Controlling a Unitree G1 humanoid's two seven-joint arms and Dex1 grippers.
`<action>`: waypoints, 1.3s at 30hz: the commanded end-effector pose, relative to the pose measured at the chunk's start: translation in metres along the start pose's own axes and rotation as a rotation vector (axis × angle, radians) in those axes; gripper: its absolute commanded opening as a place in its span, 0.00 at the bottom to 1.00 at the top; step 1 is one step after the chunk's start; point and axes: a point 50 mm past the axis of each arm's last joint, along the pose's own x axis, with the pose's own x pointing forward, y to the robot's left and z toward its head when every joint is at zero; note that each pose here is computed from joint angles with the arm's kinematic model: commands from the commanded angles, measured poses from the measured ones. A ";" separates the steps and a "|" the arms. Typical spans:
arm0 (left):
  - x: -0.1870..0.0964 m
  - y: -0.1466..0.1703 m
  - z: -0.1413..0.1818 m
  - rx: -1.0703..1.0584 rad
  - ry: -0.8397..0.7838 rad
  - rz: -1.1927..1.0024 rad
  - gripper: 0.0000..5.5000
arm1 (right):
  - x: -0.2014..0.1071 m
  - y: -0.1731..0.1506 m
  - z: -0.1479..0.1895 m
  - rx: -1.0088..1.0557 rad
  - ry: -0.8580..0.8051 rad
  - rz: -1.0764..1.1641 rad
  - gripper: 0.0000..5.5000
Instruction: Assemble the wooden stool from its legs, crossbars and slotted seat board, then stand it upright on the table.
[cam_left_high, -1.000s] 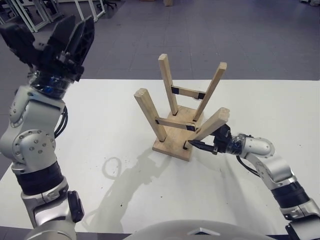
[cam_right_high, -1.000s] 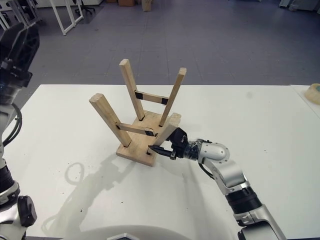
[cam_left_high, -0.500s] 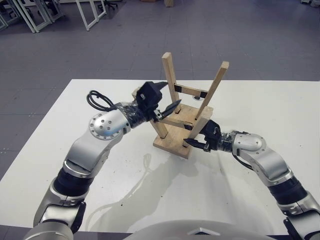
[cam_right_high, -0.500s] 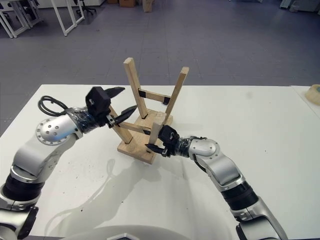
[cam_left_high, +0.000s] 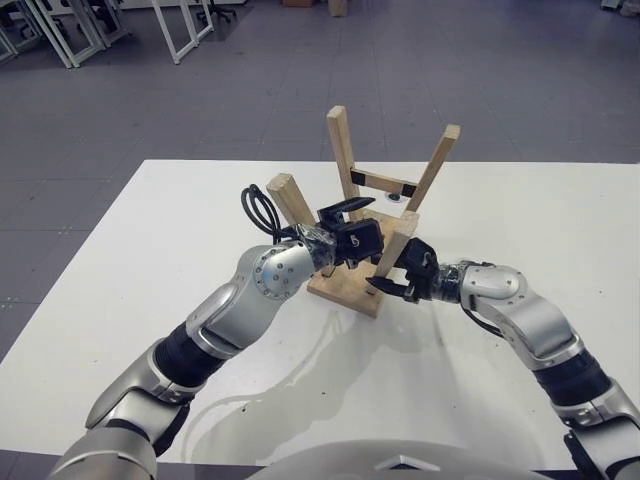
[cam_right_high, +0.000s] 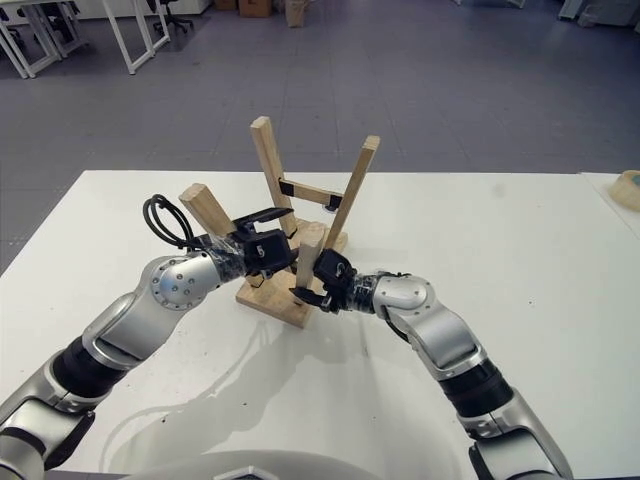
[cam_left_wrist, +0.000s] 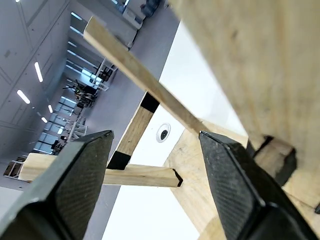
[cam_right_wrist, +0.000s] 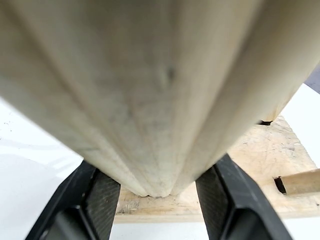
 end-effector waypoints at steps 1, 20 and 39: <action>-0.011 -0.064 -0.056 -0.168 0.310 -0.202 0.58 | -0.008 0.002 -0.042 0.122 0.236 -0.031 0.37; -0.084 0.133 0.024 -0.031 -0.316 0.991 0.58 | -0.004 -0.005 0.013 0.032 0.006 -0.219 0.52; -0.087 0.106 -0.028 -0.111 -0.174 0.991 0.58 | -0.068 -0.042 0.183 0.037 -0.544 -0.217 0.73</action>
